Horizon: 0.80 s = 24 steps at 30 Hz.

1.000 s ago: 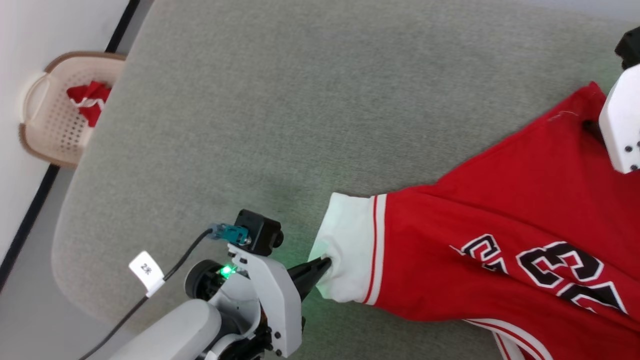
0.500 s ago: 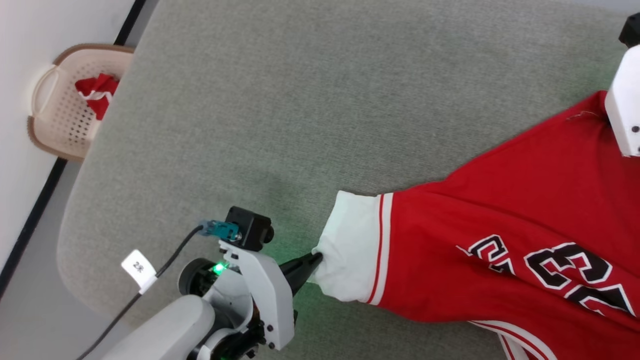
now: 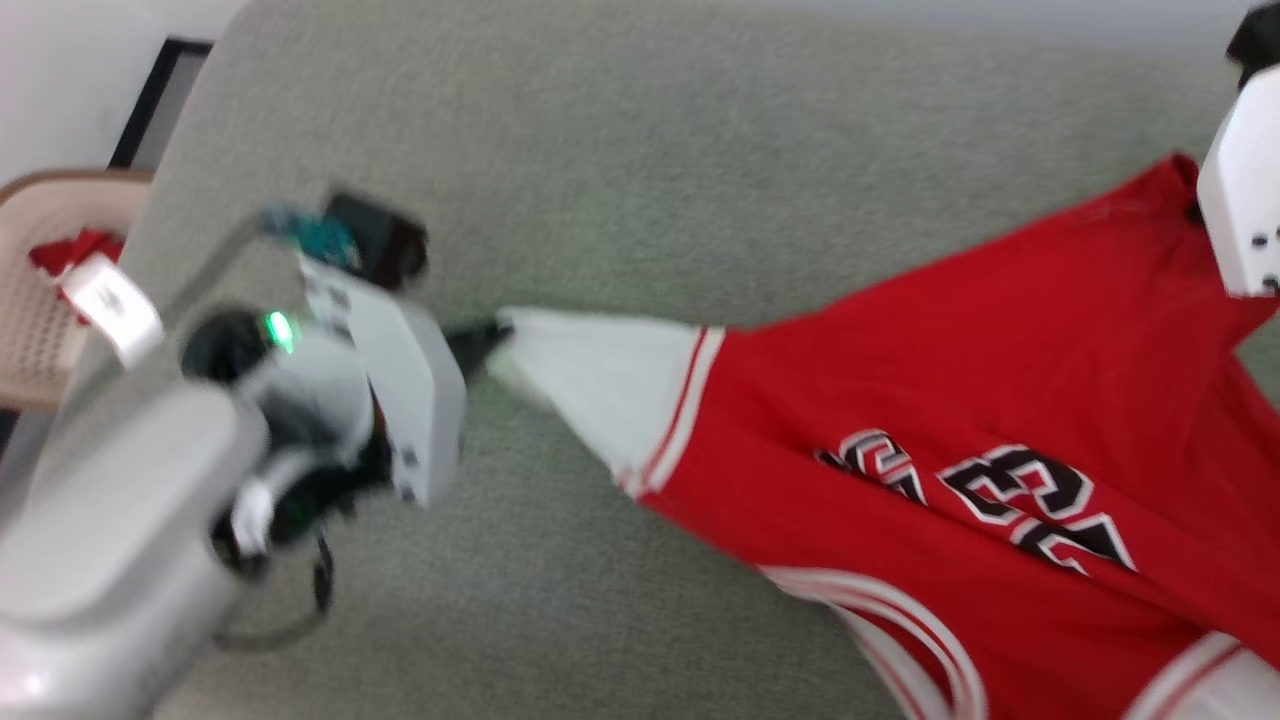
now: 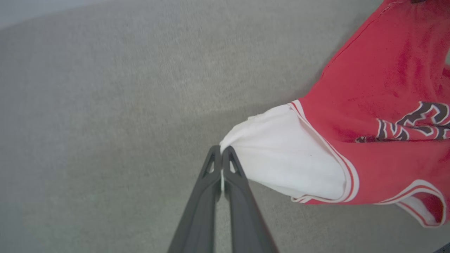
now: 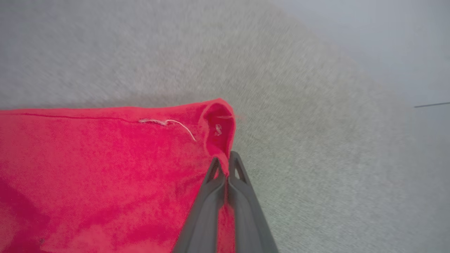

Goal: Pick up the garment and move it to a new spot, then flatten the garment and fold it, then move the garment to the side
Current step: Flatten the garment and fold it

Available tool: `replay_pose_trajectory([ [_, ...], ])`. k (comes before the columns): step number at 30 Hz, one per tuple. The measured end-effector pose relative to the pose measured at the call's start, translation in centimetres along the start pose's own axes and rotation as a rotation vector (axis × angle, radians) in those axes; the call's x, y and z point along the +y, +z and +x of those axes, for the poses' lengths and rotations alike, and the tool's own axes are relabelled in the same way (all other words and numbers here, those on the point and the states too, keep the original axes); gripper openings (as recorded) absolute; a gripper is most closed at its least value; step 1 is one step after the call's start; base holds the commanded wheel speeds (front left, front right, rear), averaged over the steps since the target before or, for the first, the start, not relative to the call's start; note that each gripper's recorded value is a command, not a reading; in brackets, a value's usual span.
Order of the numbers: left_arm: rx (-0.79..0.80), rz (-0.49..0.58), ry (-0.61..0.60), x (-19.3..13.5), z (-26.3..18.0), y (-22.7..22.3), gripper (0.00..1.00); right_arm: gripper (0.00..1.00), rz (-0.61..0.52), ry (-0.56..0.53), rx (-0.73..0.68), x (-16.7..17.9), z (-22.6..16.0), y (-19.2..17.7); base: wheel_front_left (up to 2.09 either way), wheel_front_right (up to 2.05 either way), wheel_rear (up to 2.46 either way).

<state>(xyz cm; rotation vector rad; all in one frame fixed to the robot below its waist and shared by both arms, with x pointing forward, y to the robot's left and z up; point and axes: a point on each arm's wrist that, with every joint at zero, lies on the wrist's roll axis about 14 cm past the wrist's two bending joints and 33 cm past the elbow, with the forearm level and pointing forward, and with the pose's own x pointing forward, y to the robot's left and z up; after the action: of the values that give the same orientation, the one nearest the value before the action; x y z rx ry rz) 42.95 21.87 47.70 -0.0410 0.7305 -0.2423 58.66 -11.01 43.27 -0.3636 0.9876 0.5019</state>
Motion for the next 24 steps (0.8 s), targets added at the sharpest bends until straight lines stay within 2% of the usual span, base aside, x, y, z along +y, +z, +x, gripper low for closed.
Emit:
replay_pose_trajectory([
  [5, -0.101, 0.112, 0.012, 0.1, -1.3, 8.4, 0.0, 0.0, 0.065, -0.015, -0.197, -1.2, -4.9, 3.8, 0.0, 0.0, 0.0],
  [12, -0.259, 0.197, 0.086, 0.2, -4.3, 18.8, 0.0, 0.0, 0.087, -0.132, -0.511, -4.0, -13.7, 9.1, 0.0, 0.0, 0.0],
  [19, -0.507, 0.285, 0.141, -1.7, -9.4, 28.1, 0.0, 0.0, 0.11, -0.199, -0.807, -4.1, -22.9, 13.4, 0.0, 0.0, 0.0],
  [24, -0.635, 0.34, 0.145, -3.9, -12.3, 32.4, 0.0, 0.0, 0.095, -0.252, -0.914, -4.1, -27.9, 14.4, 0.0, 0.0, 0.0],
])
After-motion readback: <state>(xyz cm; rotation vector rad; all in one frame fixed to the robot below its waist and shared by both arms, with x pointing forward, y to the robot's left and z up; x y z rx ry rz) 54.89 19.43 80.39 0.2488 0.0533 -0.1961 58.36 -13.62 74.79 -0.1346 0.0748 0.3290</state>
